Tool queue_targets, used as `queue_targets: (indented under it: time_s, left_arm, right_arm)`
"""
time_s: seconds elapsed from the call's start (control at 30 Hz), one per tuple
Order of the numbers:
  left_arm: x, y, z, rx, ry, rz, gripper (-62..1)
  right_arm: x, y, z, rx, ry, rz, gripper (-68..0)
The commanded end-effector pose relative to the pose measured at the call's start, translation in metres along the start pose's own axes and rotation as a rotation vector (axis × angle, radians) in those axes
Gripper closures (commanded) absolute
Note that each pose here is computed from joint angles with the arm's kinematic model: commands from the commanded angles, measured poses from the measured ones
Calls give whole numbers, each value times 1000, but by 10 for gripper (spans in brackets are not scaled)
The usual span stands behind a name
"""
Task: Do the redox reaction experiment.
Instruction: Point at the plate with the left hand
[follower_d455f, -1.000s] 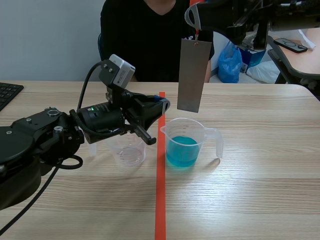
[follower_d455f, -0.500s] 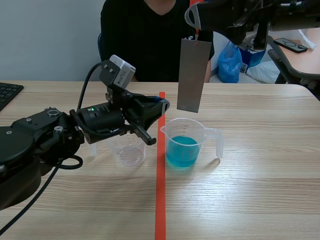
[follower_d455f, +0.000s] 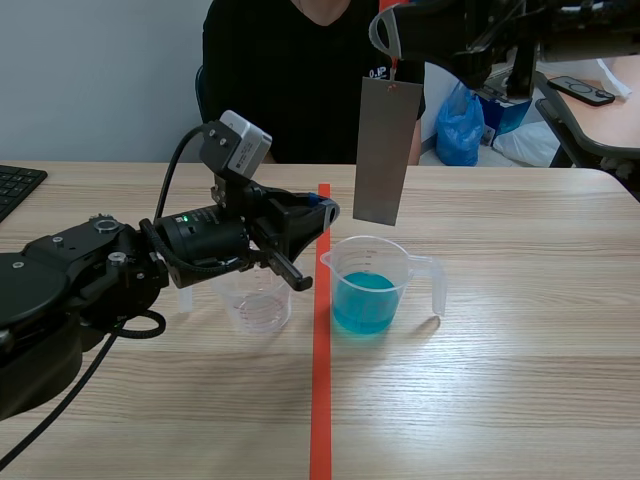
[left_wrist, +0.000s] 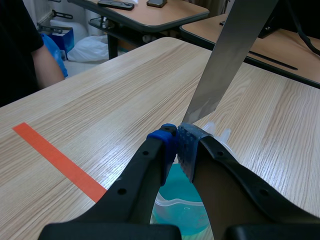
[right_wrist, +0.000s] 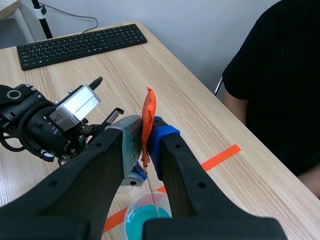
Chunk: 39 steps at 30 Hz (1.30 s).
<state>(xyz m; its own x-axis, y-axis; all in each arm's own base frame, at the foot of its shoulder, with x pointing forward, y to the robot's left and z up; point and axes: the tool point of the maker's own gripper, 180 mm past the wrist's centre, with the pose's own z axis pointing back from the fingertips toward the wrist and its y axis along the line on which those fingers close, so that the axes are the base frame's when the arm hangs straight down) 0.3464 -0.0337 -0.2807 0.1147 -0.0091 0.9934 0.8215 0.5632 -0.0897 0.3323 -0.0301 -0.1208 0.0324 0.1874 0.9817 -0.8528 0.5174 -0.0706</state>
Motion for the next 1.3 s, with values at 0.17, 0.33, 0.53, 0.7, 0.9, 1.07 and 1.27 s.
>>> queue_targets:
  time_s: [0.17,0.33,0.53,0.7,0.9,1.07,1.27]
  left_arm:
    - [12,1,-3,-5,-37,-3,-40]
    - [12,3,-2,2,-36,-5,-40]
    - [6,13,8,27,-13,-22,-40]
    - [-7,25,36,60,16,-38,-40]
    - [-14,34,97,117,57,-81,-40]
    - [-17,39,153,189,119,-113,-40]
    - [-33,29,219,288,217,-128,-40]
  right_arm:
    - [12,-1,1,1,-41,6,-17]
    - [13,-1,1,1,-44,6,-17]
    - [13,-1,1,1,-47,6,-17]
    - [13,-1,1,1,-47,6,-17]
    - [13,-1,1,1,-47,6,-17]
    - [13,-1,1,1,-47,6,-17]
    - [13,-1,1,1,-47,6,-17]
